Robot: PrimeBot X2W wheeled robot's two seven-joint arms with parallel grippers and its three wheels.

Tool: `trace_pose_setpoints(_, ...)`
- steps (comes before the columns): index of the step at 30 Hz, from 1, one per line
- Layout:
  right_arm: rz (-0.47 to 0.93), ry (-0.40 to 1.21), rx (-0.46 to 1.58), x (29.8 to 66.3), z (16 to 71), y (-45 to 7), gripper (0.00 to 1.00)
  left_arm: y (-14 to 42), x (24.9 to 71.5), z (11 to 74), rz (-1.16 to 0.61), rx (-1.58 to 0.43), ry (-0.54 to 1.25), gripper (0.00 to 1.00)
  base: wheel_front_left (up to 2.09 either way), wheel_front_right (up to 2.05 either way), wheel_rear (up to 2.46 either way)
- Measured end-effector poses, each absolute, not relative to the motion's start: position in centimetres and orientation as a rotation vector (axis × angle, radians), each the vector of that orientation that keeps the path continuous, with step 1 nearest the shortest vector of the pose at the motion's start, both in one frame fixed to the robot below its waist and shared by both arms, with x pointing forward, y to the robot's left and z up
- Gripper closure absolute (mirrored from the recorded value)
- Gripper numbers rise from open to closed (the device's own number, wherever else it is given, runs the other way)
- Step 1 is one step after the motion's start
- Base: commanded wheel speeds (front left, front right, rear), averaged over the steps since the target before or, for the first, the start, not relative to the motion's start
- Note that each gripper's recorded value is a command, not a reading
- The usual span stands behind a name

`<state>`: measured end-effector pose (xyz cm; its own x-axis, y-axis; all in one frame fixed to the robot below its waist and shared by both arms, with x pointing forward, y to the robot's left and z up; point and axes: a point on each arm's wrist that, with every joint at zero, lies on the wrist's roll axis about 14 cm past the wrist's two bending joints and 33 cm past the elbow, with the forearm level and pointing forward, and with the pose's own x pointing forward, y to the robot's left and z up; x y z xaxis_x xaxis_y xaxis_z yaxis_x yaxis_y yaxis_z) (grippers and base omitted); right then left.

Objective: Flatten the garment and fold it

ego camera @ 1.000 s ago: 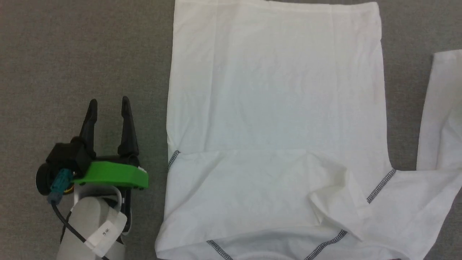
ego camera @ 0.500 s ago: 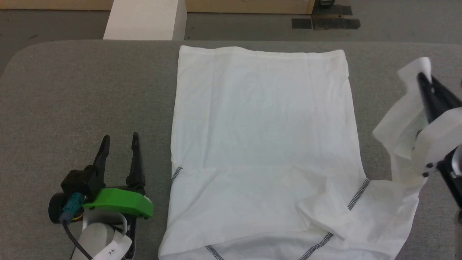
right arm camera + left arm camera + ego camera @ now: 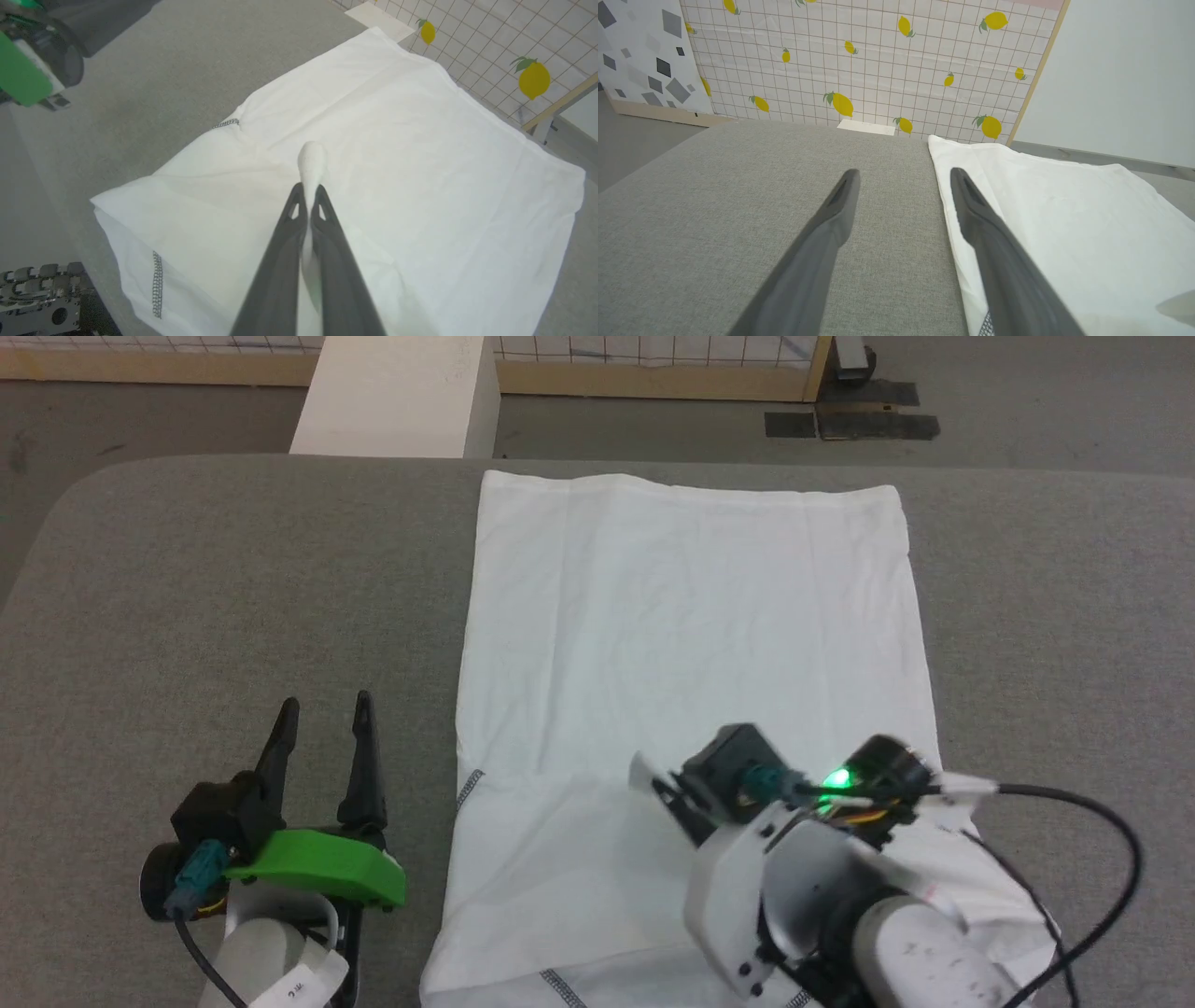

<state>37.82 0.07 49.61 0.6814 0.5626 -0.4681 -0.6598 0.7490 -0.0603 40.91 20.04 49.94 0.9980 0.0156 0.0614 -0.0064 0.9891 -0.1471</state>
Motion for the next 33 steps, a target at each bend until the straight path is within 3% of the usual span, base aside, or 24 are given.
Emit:
trace_pose_setpoints(8, 0.843, 0.679, -0.292, 33.9, 41.1, 3.6, 1.00, 20.2, 40.9, 49.1, 0.018, -0.139, -0.039, 0.00, 0.00, 0.00, 0.00)
trace_pose_setpoints(9, 0.852, 0.698, -0.292, 33.7, 40.5, 3.7, 0.95, 20.2, 40.9, 48.9, 0.020, -0.138, -0.036, 0.00, 0.00, 0.00, 0.00)
trace_pose_setpoints(10, 0.860, 0.711, -0.288, 33.5, 40.1, 3.9, 0.62, 20.3, 40.9, 48.8, 0.021, -0.138, -0.033, 0.00, 0.00, 0.00, 0.00)
trace_pose_setpoints(11, 0.870, 0.728, -0.278, 33.2, 39.7, 4.0, 0.00, 20.3, 40.9, 48.8, 0.022, -0.138, -0.031, 0.00, 0.00, 0.00, 0.00)
trace_pose_setpoints(15, 0.880, 0.702, -0.196, 33.3, 40.5, 4.6, 0.00, 20.0, 41.1, 48.7, 0.015, -0.141, -0.029, 0.00, 0.00, 0.00, 0.00)
trace_pose_setpoints(20, 0.763, 0.483, -0.018, 37.5, 46.1, 2.9, 0.00, 19.1, 41.5, 48.7, -0.014, -0.134, -0.030, 0.00, 0.00, 0.00, 0.00)
trace_pose_setpoints(28, 0.369, 0.102, 0.123, 42.3, 54.1, -8.7, 0.00, 16.9, 43.6, 49.4, -0.124, -0.091, -0.032, 0.00, 0.00, 0.00, 0.00)
trace_pose_setpoints(33, 0.175, 0.062, 0.101, 42.9, 53.7, -15.2, 0.00, 15.1, 47.9, 51.5, -0.220, -0.034, -0.049, 0.00, 0.00, 0.00, 0.00)
